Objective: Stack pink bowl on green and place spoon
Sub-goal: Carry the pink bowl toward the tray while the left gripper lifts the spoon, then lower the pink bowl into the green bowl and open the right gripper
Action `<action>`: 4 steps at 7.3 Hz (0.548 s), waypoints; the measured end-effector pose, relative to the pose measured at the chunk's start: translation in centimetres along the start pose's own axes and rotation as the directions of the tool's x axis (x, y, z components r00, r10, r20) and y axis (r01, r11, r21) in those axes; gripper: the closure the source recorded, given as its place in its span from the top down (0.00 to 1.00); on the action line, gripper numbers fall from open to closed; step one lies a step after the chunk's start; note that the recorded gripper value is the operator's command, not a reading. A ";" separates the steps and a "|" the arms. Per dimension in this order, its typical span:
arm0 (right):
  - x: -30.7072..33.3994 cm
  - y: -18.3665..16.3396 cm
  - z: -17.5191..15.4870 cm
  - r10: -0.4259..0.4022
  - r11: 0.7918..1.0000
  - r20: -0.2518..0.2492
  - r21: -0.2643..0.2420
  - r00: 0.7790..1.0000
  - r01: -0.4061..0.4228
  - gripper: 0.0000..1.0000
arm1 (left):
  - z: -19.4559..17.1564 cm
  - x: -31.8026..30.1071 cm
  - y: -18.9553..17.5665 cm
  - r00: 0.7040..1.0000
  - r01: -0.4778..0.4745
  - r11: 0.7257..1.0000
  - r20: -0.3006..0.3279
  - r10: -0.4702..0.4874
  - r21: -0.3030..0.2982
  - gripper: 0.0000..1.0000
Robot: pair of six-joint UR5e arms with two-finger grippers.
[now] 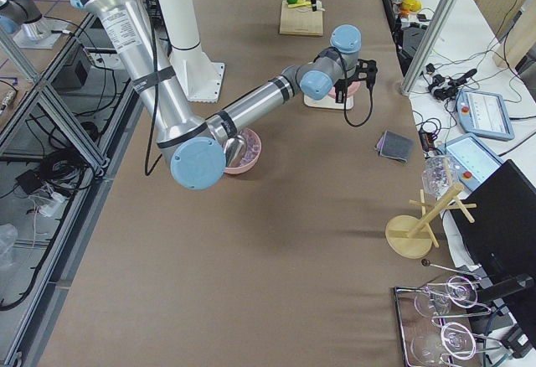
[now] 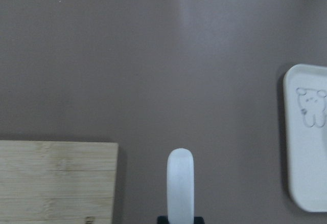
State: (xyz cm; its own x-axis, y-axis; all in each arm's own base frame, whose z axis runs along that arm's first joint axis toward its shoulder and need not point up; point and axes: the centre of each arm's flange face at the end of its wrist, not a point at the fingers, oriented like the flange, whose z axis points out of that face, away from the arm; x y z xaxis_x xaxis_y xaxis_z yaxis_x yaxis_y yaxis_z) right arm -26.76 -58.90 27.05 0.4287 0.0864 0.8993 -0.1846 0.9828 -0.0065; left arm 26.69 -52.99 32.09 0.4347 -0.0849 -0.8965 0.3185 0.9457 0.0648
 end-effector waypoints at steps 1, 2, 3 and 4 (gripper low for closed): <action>-3.6 2.0 2.8 -0.001 1.000 -0.008 0.011 1.000 0.001 0.00 | -0.3 2.2 -0.6 0.999 0.046 0.999 -0.029 -0.046 0.010 0.00; -6.7 4.2 5.7 -0.004 1.000 -0.019 0.027 1.000 0.004 0.00 | -0.3 3.1 -0.9 0.997 0.066 0.998 -0.039 -0.066 0.013 0.00; -9.3 6.3 8.0 -0.002 0.999 -0.021 0.039 1.000 0.003 0.00 | 0.0 3.5 -1.2 0.996 0.075 0.997 -0.040 -0.075 0.014 0.00; -10.9 7.5 9.8 0.002 0.999 -0.003 0.048 1.000 -0.002 0.00 | 0.4 3.6 -1.4 0.996 0.080 0.997 -0.038 -0.079 0.013 0.00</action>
State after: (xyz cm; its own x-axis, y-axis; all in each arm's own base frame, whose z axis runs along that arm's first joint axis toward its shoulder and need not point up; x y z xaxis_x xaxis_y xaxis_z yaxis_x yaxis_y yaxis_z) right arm -41.52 -54.05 21.47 0.4311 0.0893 0.8979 -0.2275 0.9737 0.0124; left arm 28.10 -54.76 28.94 0.3761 -0.1479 -0.9147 0.3635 0.9316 -0.0011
